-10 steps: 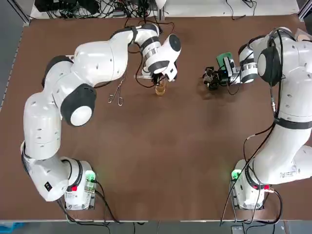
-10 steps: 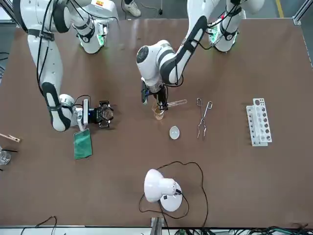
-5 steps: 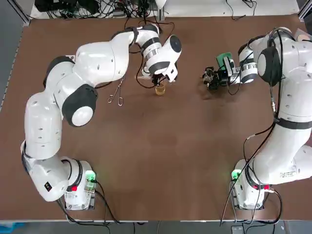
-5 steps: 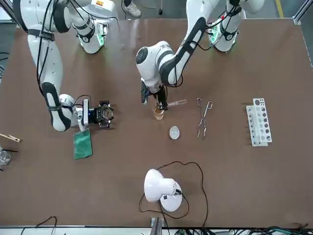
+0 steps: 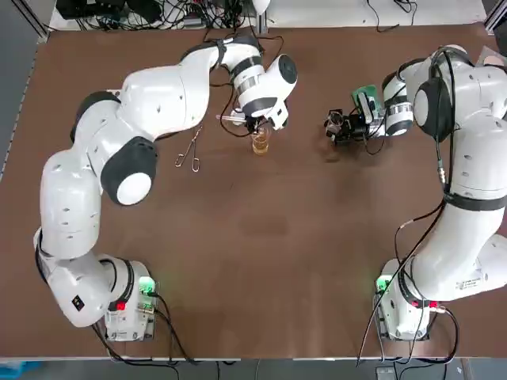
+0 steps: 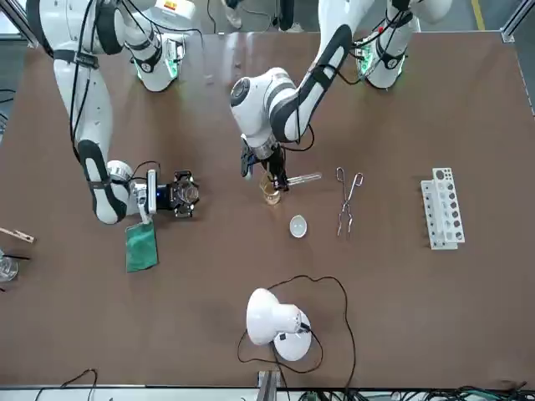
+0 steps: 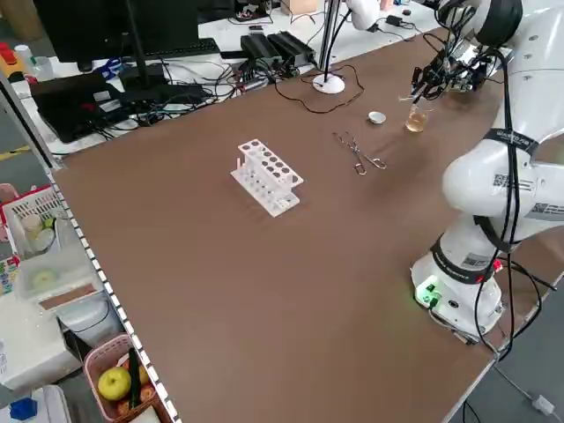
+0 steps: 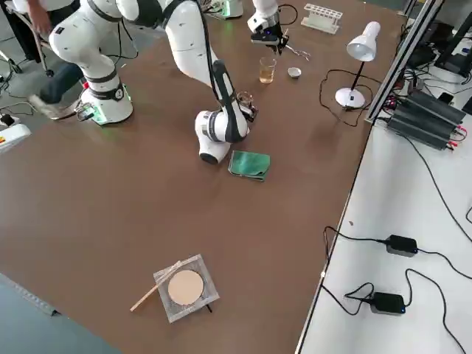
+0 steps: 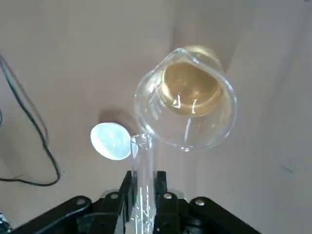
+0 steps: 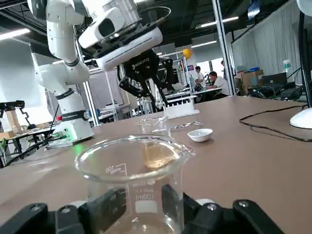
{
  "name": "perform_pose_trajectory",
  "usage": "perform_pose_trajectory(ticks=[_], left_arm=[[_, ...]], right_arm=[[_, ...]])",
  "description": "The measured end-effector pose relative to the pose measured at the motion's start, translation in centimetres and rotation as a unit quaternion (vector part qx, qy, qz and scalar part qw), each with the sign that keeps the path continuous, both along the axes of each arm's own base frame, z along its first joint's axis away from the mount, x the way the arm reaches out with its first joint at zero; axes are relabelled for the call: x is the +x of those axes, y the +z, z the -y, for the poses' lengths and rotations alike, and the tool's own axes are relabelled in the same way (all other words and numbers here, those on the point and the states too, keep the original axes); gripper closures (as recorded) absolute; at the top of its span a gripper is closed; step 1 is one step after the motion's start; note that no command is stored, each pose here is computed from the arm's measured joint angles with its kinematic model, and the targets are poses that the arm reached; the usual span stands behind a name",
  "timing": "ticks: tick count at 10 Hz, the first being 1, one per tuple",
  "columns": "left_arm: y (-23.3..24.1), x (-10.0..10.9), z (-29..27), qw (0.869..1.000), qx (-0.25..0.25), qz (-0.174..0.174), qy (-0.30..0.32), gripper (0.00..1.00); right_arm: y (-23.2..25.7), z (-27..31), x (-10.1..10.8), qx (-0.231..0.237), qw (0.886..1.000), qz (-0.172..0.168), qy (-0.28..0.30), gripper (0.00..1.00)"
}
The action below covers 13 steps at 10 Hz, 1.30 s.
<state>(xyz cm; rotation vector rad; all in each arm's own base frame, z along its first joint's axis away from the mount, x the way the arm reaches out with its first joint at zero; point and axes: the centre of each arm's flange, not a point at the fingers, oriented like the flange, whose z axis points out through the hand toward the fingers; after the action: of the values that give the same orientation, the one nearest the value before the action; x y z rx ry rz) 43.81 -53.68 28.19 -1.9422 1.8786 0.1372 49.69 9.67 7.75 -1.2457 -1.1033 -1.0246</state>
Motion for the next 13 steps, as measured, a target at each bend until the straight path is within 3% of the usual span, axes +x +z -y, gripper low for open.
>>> perform_pose_trajectory(ticks=[4, 8, 13], left_arm=[[0.5, -0.6, 0.6, 0.999, 0.026, 0.023, -0.022, 0.79], [-0.8, -3.3, 2.0, 0.998, 0.052, 0.018, -0.038, 0.79], [-1.1, -3.0, 1.1, 0.993, 0.101, 0.038, -0.046, 0.79]], right_arm=[[0.1, -1.9, 0.0, 0.006, 1.000, -0.005, -0.003, 0.57], [0.3, -3.7, -0.1, 0.010, 1.000, -0.011, -0.007, 0.57], [0.3, -4.6, -0.2, 0.014, 1.000, -0.017, -0.013, 0.57]])
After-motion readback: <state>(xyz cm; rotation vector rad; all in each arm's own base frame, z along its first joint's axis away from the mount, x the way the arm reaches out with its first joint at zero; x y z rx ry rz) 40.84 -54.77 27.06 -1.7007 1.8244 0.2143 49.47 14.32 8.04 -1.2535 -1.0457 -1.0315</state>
